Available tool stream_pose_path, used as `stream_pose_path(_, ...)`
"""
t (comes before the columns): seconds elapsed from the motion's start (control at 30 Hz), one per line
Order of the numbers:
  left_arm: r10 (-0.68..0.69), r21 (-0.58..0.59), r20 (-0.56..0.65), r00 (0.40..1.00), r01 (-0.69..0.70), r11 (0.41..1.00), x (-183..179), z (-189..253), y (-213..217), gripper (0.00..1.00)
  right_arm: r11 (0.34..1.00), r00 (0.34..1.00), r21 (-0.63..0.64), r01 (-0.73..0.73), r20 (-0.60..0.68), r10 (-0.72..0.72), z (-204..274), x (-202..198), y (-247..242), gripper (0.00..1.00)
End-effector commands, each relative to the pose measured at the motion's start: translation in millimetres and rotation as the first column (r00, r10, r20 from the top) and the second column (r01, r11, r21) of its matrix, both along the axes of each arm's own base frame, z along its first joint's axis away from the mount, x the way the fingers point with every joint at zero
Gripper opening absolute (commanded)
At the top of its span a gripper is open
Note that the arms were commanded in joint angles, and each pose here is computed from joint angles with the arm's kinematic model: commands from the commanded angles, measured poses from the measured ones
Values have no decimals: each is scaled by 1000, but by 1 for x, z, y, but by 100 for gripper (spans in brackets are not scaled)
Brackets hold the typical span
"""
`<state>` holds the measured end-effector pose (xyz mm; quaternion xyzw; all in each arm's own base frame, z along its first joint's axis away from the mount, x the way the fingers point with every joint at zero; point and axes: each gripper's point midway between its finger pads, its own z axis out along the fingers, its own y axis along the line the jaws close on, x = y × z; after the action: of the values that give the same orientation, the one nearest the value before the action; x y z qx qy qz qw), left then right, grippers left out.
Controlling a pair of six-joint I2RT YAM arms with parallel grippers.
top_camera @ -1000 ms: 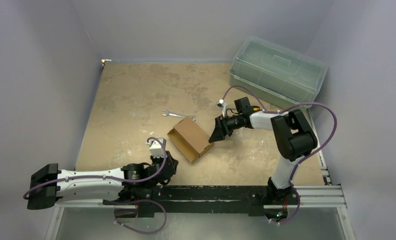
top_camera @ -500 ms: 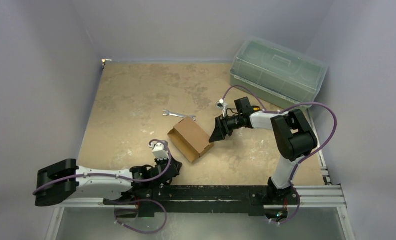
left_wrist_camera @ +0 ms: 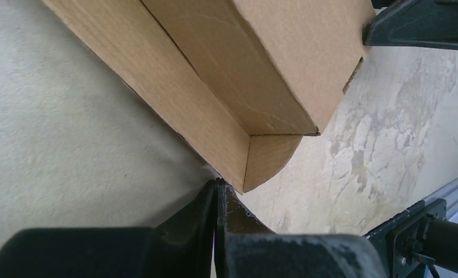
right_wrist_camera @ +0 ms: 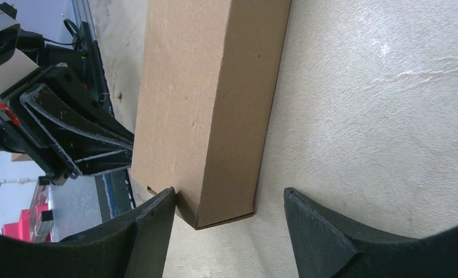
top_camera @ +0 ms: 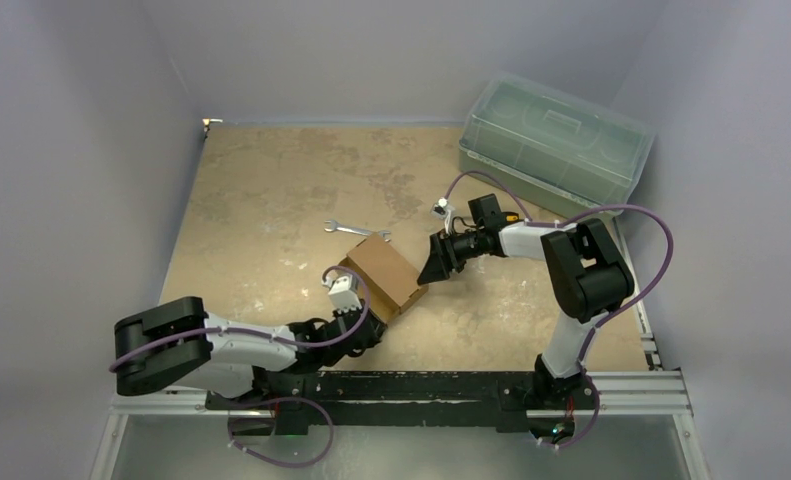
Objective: Fold the paper box
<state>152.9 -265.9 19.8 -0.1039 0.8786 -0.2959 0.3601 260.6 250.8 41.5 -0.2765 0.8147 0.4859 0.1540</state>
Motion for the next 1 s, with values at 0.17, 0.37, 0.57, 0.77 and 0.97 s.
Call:
stream_pose_path(0.17,-11,-115,63,998,18,993,37,47,-38,0,1000,1000,-17,-6,10,6,-3,3,6,67)
stream_pose_path(0.37,-45,-99,67,997,51,994,59,51,-51,0,1000,1000,-20,-7,8,7,-3,3,6,64)
stream_pose_path(0.57,-83,0,31,996,83,997,54,34,-40,0,1000,1000,-6,-6,25,6,4,6,6,67)
stream_pose_path(0.77,-71,141,-13,997,73,987,35,25,6,2,1000,999,6,-2,39,2,10,10,5,70)
stream_pose_path(0.97,100,270,25,995,-103,957,38,27,72,16,999,995,41,-16,101,11,27,16,2,81)
